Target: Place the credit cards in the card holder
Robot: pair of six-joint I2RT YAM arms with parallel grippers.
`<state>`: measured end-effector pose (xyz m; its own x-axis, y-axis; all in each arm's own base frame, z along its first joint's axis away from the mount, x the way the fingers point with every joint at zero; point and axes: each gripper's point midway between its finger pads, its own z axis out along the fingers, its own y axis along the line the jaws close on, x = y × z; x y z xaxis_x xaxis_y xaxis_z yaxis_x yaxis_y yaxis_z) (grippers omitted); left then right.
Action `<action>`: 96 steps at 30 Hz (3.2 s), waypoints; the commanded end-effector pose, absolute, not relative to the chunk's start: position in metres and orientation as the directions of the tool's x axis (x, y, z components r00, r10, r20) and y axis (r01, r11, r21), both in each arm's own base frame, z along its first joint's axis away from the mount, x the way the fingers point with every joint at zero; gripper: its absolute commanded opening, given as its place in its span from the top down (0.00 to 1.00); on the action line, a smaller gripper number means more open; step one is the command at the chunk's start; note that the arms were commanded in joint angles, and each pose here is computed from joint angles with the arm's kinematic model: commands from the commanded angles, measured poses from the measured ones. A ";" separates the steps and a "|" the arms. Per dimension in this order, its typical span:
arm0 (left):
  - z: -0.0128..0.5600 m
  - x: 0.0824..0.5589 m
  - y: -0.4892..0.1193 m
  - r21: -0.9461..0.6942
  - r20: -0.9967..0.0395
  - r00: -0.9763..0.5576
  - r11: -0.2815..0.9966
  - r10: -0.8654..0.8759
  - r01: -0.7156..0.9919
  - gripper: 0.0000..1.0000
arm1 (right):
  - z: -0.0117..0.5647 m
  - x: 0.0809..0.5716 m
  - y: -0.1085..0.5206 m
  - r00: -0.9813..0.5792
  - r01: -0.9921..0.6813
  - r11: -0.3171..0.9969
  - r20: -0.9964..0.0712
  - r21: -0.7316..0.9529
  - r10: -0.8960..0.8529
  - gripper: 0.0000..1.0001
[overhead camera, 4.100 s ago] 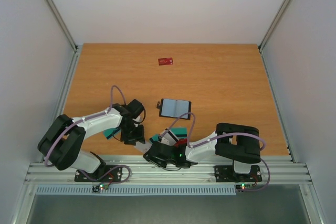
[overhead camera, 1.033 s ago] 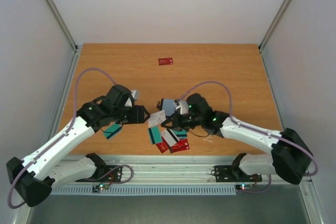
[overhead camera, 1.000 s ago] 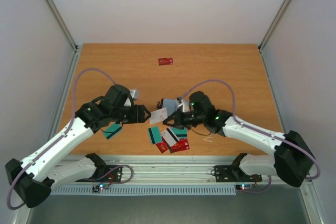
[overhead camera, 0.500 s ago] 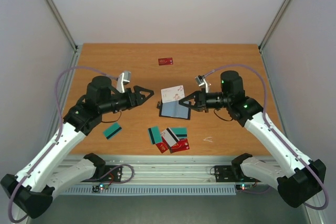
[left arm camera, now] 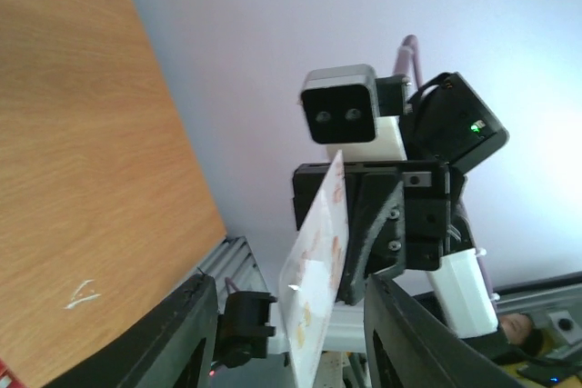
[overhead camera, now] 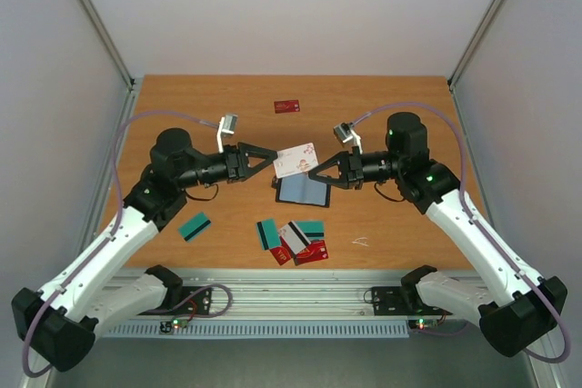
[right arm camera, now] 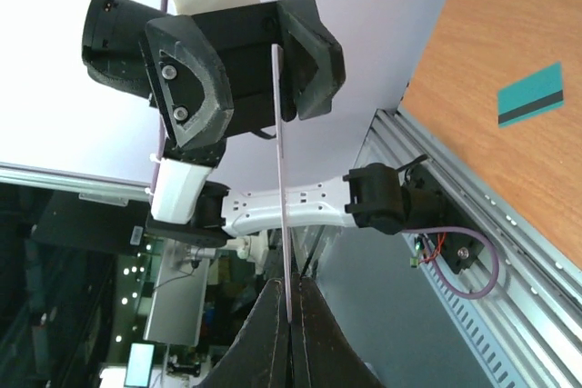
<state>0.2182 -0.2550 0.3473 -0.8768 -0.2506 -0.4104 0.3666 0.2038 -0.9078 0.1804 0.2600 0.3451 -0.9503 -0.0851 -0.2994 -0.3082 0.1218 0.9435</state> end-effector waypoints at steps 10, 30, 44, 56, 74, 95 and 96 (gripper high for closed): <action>0.375 0.216 -0.269 -0.900 -0.436 -0.878 0.071 -0.199 0.431 1.00 | 0.370 0.177 0.260 -0.936 -0.340 0.094 -0.328 0.936 -0.124 0.98; 0.429 0.265 -0.276 -0.955 -0.204 -0.800 -0.063 -0.565 0.288 1.00 | 0.419 0.247 0.278 -0.837 -0.247 0.280 -0.350 0.928 0.421 0.59; 0.433 0.264 -0.265 -0.967 -0.139 -0.765 -0.081 -0.629 0.242 1.00 | 0.430 0.261 0.275 -0.767 -0.241 0.310 -0.376 0.920 0.520 0.71; 0.431 0.265 -0.266 -0.970 -0.125 -0.757 -0.083 -0.641 0.230 1.00 | 0.437 0.272 0.275 -0.737 -0.242 0.314 -0.385 0.918 0.556 0.80; 0.414 0.264 -0.270 -0.980 -0.131 -0.773 -0.038 -0.621 0.197 0.83 | 0.438 0.271 0.284 -0.776 -0.280 0.311 -0.405 0.908 0.483 0.99; 0.228 0.251 -0.281 -0.603 -0.358 -0.934 0.761 0.011 0.240 0.54 | 0.288 0.286 0.177 -0.959 -0.078 0.501 -0.203 0.862 0.199 0.99; 0.216 0.259 -0.281 -0.581 -0.339 -0.941 0.782 0.018 0.225 0.56 | 0.279 0.287 0.179 -0.964 -0.073 0.495 -0.188 0.866 0.186 0.99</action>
